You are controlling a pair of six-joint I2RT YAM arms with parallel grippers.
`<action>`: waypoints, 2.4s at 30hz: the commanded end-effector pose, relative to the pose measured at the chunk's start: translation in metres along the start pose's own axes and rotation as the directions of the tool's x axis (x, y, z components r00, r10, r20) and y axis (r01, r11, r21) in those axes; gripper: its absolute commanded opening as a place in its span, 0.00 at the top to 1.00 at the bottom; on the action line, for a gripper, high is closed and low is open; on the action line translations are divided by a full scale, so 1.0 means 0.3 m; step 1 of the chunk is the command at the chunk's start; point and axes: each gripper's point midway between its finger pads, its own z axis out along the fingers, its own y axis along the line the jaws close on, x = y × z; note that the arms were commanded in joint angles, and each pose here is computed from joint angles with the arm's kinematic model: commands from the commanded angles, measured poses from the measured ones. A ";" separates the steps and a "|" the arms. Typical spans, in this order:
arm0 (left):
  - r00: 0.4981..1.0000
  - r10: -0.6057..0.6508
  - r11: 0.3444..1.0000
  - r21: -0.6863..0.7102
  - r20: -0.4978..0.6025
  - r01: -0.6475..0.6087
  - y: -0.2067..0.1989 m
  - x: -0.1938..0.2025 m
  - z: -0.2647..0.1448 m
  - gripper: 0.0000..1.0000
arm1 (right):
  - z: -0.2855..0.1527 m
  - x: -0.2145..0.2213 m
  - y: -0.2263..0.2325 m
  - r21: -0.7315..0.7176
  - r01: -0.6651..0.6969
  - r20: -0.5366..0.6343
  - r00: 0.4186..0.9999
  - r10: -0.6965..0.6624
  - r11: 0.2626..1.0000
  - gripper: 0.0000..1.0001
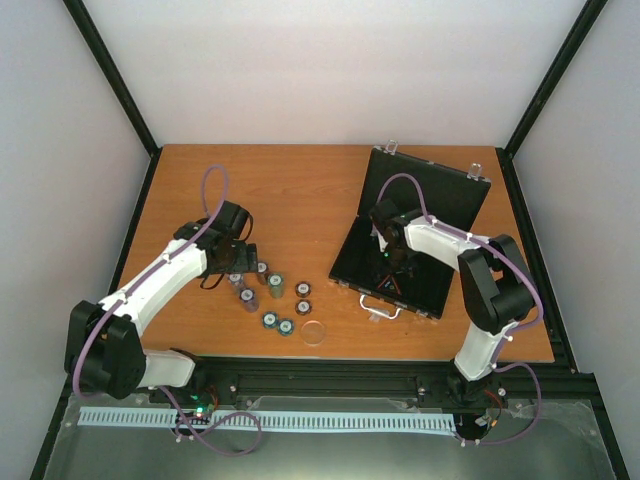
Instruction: Pack up texas hold em set
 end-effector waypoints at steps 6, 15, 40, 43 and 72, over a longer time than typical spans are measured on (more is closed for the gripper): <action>0.999 0.001 1.000 0.008 0.043 -0.002 0.006 -0.015 -0.031 0.00 | 0.077 0.040 0.006 -0.015 -0.018 -0.050 0.999 0.018 1.000 0.50; 0.999 -0.011 1.000 0.010 0.052 0.011 0.015 -0.010 -0.047 0.00 | 0.019 -0.016 0.058 -0.098 0.017 0.019 1.000 -0.016 0.995 0.68; 0.998 -0.029 0.999 0.014 0.060 0.029 0.016 -0.009 -0.049 0.00 | -0.074 -0.046 0.148 -0.244 0.081 0.075 0.995 -0.065 0.966 0.86; 0.998 -0.031 0.999 0.015 0.058 0.030 0.016 -0.006 -0.046 0.00 | -0.028 -0.039 0.150 -0.250 0.064 0.051 0.997 -0.053 0.966 0.86; 0.996 -0.043 0.999 0.016 0.076 0.042 0.029 -0.002 -0.060 0.00 | -0.114 -0.149 0.043 -0.044 0.077 0.185 0.980 -0.068 0.996 0.82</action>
